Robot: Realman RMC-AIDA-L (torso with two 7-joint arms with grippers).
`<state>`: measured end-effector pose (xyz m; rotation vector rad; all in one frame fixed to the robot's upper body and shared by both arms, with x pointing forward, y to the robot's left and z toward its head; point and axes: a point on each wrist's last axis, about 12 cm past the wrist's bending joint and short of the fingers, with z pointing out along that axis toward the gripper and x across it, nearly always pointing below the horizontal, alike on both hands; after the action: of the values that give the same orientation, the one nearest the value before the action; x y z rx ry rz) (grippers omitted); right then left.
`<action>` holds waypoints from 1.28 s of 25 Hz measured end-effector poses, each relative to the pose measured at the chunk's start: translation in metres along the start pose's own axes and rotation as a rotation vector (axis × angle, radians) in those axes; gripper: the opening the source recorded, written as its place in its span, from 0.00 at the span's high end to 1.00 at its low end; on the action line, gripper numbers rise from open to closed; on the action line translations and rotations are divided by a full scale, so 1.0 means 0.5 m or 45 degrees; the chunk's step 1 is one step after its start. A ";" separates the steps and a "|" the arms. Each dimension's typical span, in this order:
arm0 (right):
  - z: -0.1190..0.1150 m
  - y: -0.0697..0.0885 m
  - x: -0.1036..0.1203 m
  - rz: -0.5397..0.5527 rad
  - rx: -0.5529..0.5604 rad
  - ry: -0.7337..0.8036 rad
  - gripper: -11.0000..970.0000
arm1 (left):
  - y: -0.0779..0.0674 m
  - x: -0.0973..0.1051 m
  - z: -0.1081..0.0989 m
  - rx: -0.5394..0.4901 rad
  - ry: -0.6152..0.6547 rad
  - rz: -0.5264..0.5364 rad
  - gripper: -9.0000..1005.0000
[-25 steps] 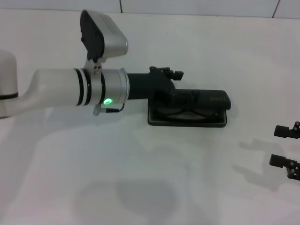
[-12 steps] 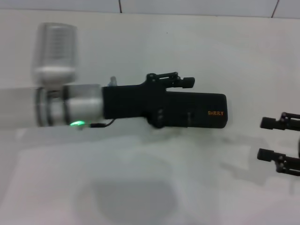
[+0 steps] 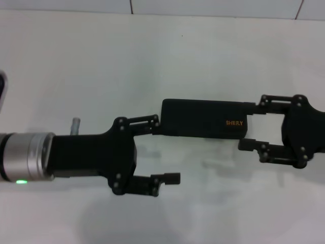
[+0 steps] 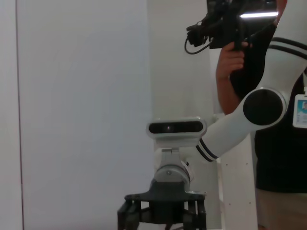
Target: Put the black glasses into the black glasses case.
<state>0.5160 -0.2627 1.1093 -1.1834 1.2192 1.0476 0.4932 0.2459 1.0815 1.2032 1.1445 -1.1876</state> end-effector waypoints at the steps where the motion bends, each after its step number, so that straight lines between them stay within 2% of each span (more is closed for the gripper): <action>1: 0.003 -0.002 0.000 -0.017 0.002 0.001 0.32 | -0.004 0.003 -0.002 -0.006 0.000 -0.004 0.22; 6: 0.020 -0.006 0.001 -0.055 -0.035 0.014 0.29 | -0.009 0.006 -0.005 -0.019 -0.005 -0.009 0.22; 14: 0.034 -0.012 0.017 -0.061 0.007 0.029 0.25 | -0.010 0.006 -0.020 -0.054 0.012 -0.003 0.22; 20: 0.039 0.004 0.033 -0.115 0.038 -0.026 0.09 | -0.012 0.004 -0.036 -0.116 -0.006 0.009 0.22; 32: 0.040 0.017 0.047 -0.162 0.077 -0.055 0.09 | -0.010 0.002 -0.040 -0.156 -0.028 0.025 0.22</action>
<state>0.5121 -0.2426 1.0848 -1.1705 1.1196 0.9307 0.4882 0.2659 1.0797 1.1033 1.1692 -1.0974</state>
